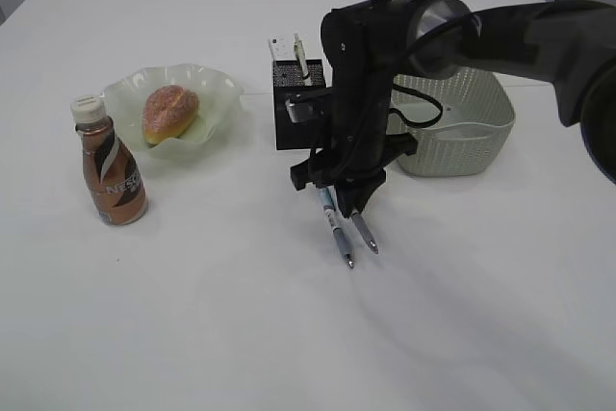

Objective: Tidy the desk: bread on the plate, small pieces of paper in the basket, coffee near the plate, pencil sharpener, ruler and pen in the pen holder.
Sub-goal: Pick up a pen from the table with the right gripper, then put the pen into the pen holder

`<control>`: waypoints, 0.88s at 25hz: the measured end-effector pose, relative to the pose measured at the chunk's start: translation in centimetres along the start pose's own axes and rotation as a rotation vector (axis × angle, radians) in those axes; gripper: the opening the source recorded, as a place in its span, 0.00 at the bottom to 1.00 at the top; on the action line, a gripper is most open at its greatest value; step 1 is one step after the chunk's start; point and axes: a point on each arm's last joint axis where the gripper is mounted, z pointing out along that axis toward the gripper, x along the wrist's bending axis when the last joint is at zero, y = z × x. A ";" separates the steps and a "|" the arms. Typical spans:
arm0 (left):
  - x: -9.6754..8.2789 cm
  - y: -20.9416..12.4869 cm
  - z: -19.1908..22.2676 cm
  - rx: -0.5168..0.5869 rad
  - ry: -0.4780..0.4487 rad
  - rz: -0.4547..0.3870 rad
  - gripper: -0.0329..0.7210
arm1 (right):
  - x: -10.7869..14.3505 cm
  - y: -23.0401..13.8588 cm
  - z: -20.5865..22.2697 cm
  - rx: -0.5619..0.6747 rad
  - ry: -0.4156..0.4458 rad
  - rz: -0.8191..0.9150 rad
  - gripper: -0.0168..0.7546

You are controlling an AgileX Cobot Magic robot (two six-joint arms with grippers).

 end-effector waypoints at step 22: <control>0.0 0.0 0.0 -0.002 0.000 0.000 0.45 | -0.5 -2.4 -8.6 -0.830 0.017 -0.128 0.13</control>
